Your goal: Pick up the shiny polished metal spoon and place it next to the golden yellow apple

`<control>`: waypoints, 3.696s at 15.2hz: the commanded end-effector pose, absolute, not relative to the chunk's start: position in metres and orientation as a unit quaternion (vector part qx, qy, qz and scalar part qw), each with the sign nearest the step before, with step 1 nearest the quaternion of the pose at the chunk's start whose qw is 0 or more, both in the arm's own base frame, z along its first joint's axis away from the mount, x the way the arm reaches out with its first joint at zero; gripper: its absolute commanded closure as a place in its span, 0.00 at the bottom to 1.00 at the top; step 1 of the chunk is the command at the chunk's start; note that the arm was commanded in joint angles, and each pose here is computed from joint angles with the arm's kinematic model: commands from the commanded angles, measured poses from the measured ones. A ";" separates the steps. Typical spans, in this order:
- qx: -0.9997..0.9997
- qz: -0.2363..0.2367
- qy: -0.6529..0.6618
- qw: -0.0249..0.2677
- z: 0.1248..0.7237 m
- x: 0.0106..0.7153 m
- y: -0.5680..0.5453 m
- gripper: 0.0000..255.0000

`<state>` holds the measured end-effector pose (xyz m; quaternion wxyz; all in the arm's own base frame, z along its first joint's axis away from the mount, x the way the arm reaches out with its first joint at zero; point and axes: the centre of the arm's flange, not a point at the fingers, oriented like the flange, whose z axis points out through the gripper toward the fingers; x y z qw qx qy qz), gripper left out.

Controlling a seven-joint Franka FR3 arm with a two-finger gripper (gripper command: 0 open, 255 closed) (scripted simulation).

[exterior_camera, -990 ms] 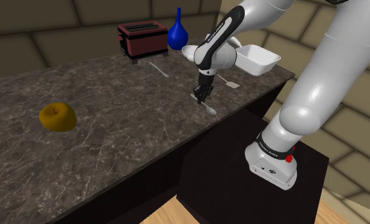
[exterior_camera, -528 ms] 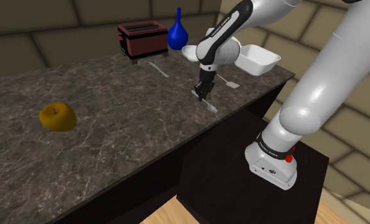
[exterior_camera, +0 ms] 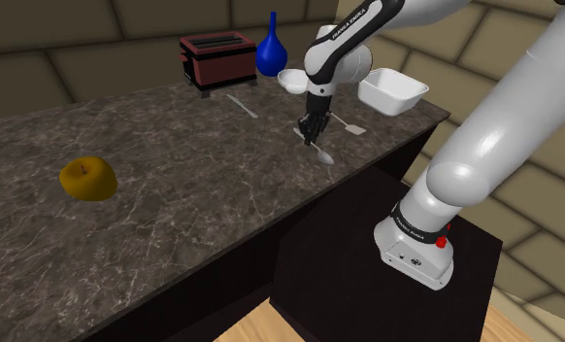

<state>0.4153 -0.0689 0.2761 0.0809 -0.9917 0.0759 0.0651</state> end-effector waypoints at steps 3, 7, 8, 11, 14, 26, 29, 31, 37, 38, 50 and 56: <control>-0.992 0.065 0.076 0.081 0.298 0.415 -0.070 1.00; -0.992 0.065 0.076 0.081 0.319 0.415 -0.070 1.00; -0.992 0.065 0.076 0.081 0.324 0.415 -0.070 1.00; -0.992 0.065 0.076 0.081 0.340 0.415 -0.070 1.00; -0.992 0.065 0.076 0.081 0.356 0.415 -0.070 1.00; -0.992 0.065 0.076 0.081 0.405 0.422 -0.044 1.00; -0.992 0.065 0.076 0.081 0.405 0.433 -0.006 1.00; -0.992 0.065 0.076 0.081 0.405 0.440 0.019 1.00; -0.992 0.065 0.076 0.081 0.406 0.462 0.095 1.00; -0.992 0.065 0.076 0.081 0.406 0.465 0.108 1.00; -0.992 0.065 0.076 0.081 0.406 0.509 0.260 1.00; -0.992 0.065 0.076 0.081 0.406 0.530 0.337 1.00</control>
